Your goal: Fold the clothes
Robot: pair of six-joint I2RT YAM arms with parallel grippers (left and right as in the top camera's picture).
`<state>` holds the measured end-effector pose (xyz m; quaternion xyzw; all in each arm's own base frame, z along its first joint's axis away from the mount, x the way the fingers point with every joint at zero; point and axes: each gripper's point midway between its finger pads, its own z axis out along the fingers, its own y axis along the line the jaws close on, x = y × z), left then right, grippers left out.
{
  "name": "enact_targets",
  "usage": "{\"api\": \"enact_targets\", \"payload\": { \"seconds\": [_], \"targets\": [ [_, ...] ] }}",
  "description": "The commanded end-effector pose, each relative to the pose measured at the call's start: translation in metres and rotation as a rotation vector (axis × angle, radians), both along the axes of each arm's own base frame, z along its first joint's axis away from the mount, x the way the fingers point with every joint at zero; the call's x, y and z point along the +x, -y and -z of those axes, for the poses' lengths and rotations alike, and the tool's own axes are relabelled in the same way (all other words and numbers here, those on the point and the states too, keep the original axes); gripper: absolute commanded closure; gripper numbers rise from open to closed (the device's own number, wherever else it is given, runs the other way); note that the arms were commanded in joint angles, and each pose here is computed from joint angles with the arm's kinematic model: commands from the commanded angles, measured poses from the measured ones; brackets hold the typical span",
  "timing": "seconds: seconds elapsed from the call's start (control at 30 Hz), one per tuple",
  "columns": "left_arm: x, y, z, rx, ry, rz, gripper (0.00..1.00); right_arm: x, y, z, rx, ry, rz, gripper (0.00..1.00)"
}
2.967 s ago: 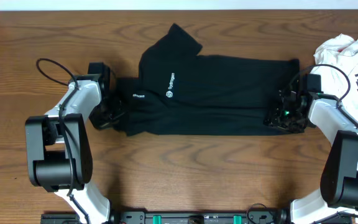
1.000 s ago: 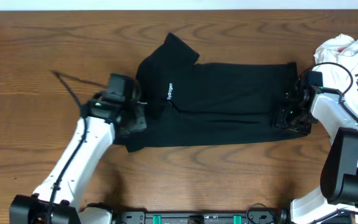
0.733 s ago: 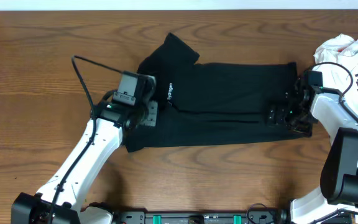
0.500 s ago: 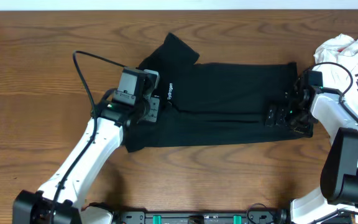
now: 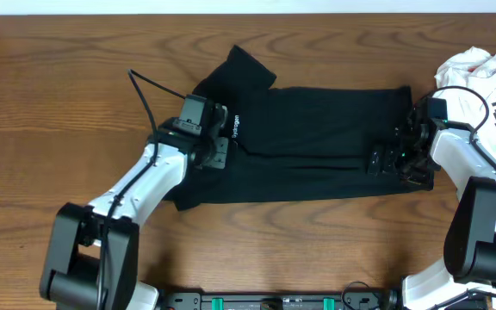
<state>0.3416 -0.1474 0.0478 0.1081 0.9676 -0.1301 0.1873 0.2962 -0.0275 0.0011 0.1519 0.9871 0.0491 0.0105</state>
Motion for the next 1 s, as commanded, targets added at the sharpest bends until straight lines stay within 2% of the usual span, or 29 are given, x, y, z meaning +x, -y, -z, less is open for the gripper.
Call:
{"api": "enact_targets", "payload": {
  "seconds": [0.0, 0.13, 0.4, 0.57, 0.97],
  "targets": [
    [-0.007, 0.027, -0.008, -0.155, -0.04, 0.033, 0.53, -0.006, 0.003, 0.005, -0.009, -0.024, 0.013, 0.01],
    [-0.005, 0.031, -0.011, -0.201, -0.062, -0.026, 0.53, -0.006, 0.003, 0.005, -0.009, -0.024, 0.013, 0.01],
    [-0.003, 0.031, -0.012, -0.205, -0.052, -0.03, 0.53, -0.006, 0.003, 0.005, -0.009, -0.024, 0.013, 0.01],
    [0.004, 0.024, -0.01, -0.162, -0.024, -0.055, 0.53, -0.006, 0.003, 0.005, -0.009, -0.024, 0.013, 0.01],
    [0.007, 0.023, -0.004, -0.149, -0.021, -0.062, 0.53, -0.006, 0.003, 0.005, -0.009, -0.024, 0.013, 0.01]
  ]
}}
